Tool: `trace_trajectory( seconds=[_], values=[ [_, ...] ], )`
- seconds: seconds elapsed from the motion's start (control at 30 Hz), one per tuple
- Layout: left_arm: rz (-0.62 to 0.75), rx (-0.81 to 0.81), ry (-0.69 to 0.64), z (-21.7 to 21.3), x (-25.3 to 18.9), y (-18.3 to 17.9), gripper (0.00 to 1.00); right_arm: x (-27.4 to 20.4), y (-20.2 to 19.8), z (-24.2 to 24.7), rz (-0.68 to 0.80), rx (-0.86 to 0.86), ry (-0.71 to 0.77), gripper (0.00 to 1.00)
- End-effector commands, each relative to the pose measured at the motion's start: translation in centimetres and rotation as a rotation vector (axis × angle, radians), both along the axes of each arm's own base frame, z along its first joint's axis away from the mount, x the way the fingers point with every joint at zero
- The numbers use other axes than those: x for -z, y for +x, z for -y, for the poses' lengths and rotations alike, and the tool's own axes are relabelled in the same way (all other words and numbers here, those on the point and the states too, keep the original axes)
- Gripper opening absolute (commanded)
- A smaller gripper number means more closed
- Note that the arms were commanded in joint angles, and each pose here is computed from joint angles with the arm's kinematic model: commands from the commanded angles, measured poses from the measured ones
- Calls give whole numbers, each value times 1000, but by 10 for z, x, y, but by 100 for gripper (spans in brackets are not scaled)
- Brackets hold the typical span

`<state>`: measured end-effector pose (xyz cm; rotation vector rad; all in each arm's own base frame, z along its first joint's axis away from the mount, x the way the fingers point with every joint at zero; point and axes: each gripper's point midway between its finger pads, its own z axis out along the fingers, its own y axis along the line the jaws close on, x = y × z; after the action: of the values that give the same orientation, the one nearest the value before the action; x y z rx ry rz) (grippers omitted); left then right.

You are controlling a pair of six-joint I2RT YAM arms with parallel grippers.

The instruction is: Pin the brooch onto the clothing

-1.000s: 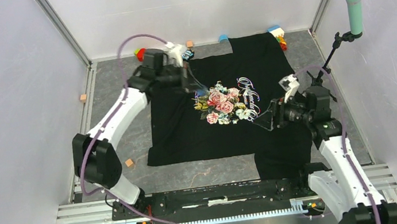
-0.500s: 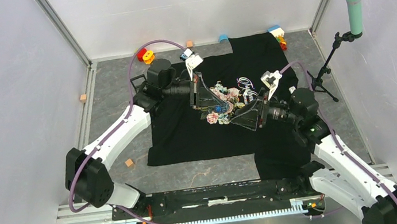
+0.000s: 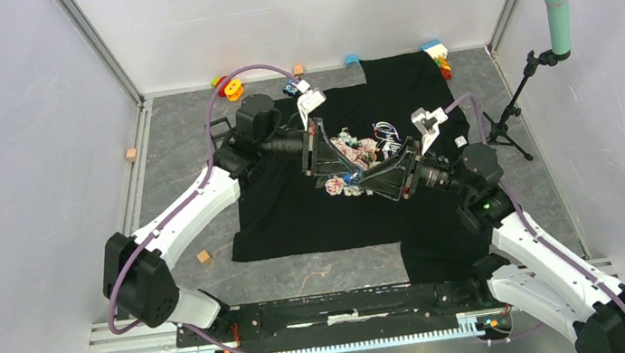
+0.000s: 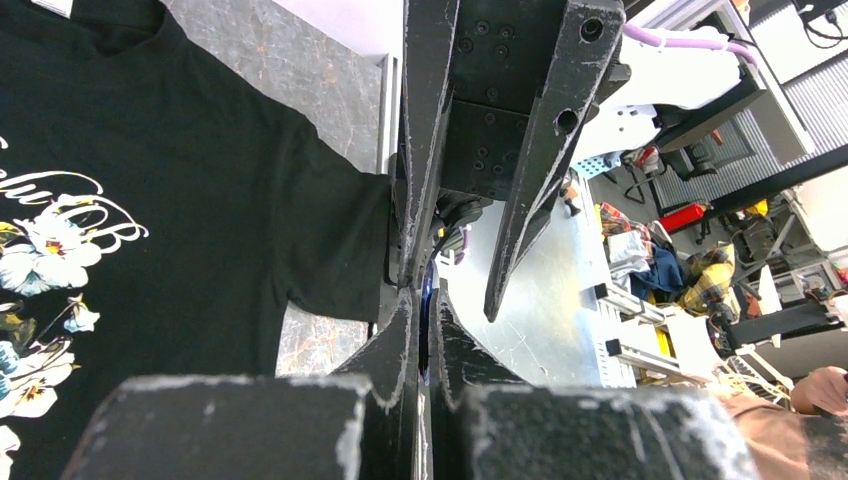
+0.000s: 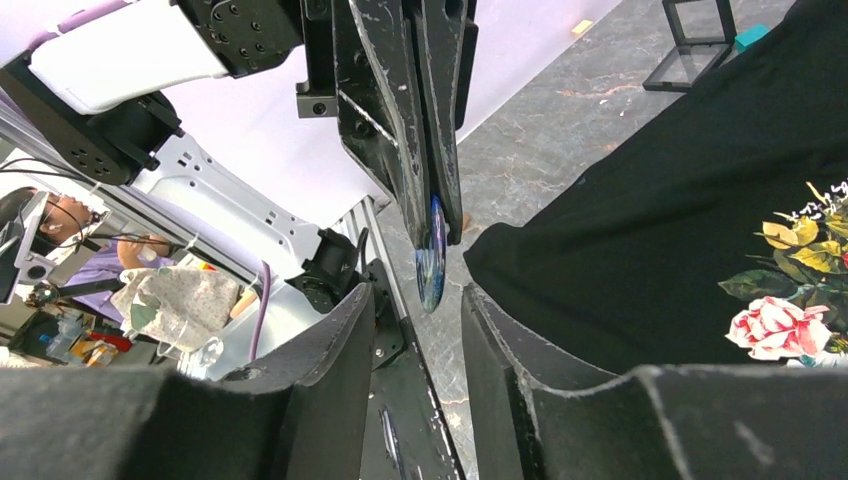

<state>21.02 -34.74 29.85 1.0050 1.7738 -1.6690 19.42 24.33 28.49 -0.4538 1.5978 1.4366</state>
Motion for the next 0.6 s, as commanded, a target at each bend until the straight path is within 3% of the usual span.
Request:
trace_trajectory(
  seconds=[0.0,0.2,0.47,0.5,0.53,0.57],
  values=[
    [45,49,-39,-1,-19,-12,2,-11,1,-1,44,10,37,41],
    [49,72,-42,1,-20,-19,2,-8,2,-2,41,14,36,34],
    [39,88,-29,5,-15,-24,2,-5,6,1,82,42,17,3],
    [41,85,-14,5,-12,-24,6,-2,8,2,89,63,8,0],
    [54,82,-2,6,-11,-24,15,1,10,4,100,80,-3,0],
    [54,70,19,5,-8,-23,35,3,12,5,120,95,-18,0]
  ],
)
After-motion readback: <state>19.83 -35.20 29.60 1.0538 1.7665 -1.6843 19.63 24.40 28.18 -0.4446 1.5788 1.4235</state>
